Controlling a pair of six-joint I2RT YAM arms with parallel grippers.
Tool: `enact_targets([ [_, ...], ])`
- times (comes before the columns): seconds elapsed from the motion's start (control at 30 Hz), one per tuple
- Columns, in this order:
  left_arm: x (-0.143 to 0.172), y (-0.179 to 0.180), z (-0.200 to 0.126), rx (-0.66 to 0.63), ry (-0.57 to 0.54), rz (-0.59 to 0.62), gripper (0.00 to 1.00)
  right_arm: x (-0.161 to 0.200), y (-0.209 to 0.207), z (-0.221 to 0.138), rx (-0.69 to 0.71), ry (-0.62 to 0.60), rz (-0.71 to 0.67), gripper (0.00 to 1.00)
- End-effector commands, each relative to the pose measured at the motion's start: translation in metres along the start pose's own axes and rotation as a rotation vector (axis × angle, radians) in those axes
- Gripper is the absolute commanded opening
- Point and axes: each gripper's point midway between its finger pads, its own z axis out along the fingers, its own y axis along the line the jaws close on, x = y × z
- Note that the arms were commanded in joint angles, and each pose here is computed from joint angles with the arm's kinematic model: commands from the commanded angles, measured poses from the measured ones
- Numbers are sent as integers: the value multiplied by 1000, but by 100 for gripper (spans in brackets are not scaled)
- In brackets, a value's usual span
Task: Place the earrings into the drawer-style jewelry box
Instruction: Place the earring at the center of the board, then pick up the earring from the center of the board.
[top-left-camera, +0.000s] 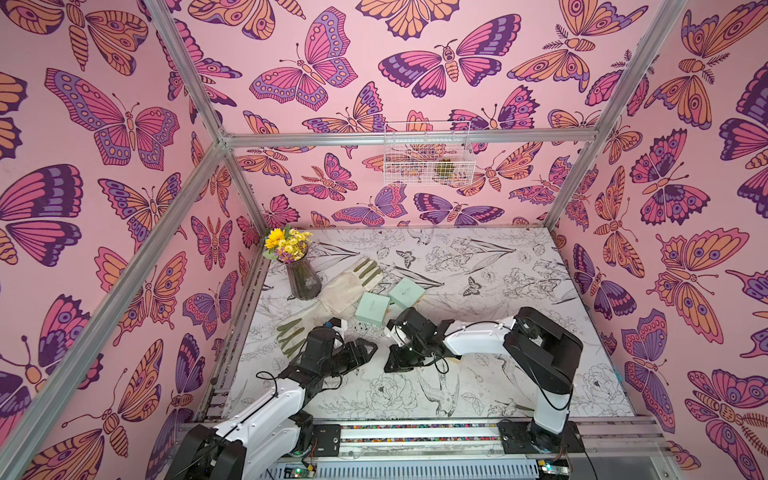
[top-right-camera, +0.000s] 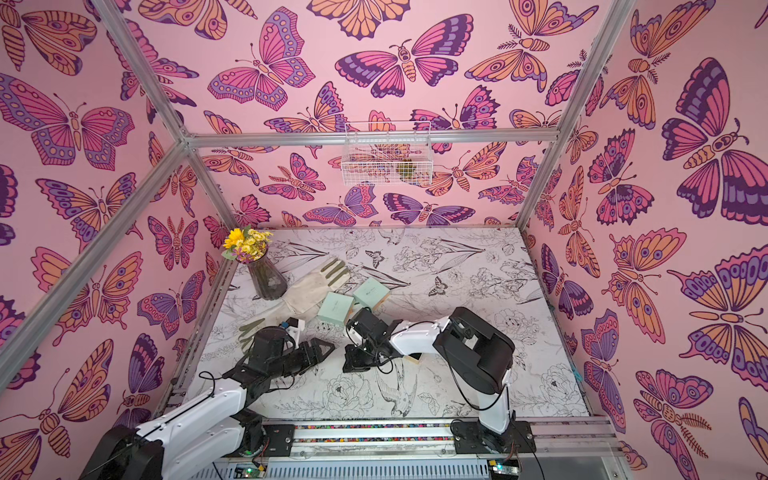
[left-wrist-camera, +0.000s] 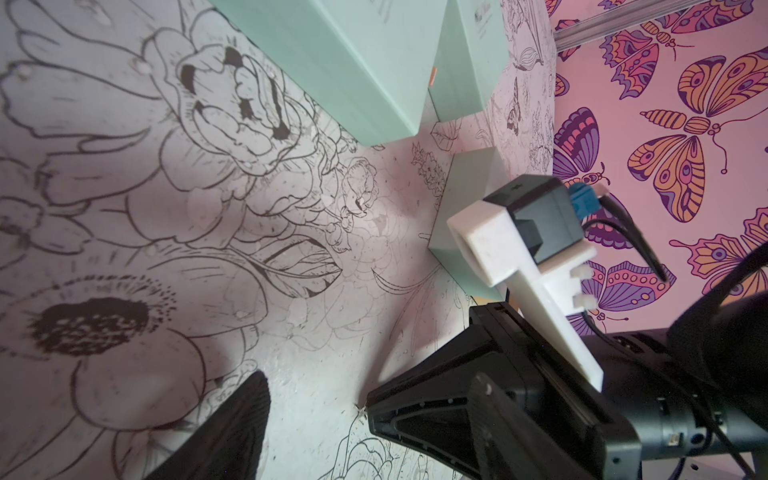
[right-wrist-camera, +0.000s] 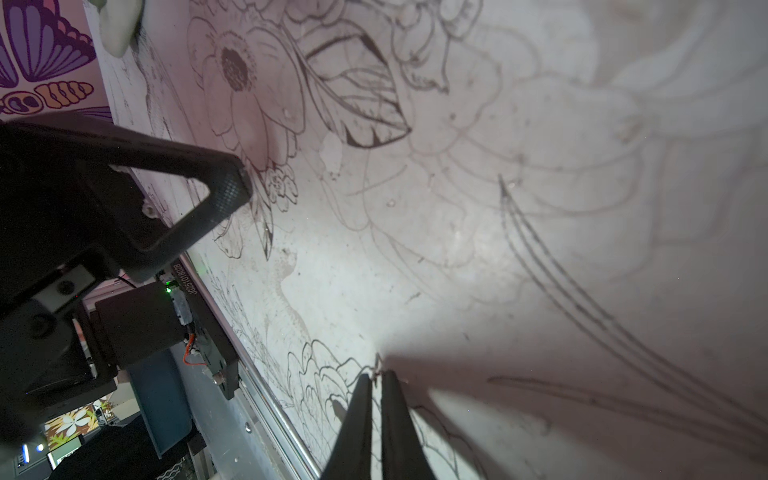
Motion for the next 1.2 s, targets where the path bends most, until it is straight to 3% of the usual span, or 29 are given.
enact_targets([
  [0.0,-4,-8,-1,28,4,9,76,0,-19,0,81,-7,37,13],
  [0.4,-4,-12,1,37,21,21,75,1,-21,-1,91,-14,27,16],
  [0.7,5,2,-19,-85,32,-1,76,-17,13,-39,93,-134,-130,18],
  [0.9,18,11,-29,-125,55,-23,72,-17,17,-55,223,-118,-243,19],
  [1.0,18,10,-29,-114,50,-34,71,-15,16,-54,306,-91,-261,18],
  [1.17,9,-5,-27,29,9,-93,71,-9,24,-44,374,-34,-214,18],
])
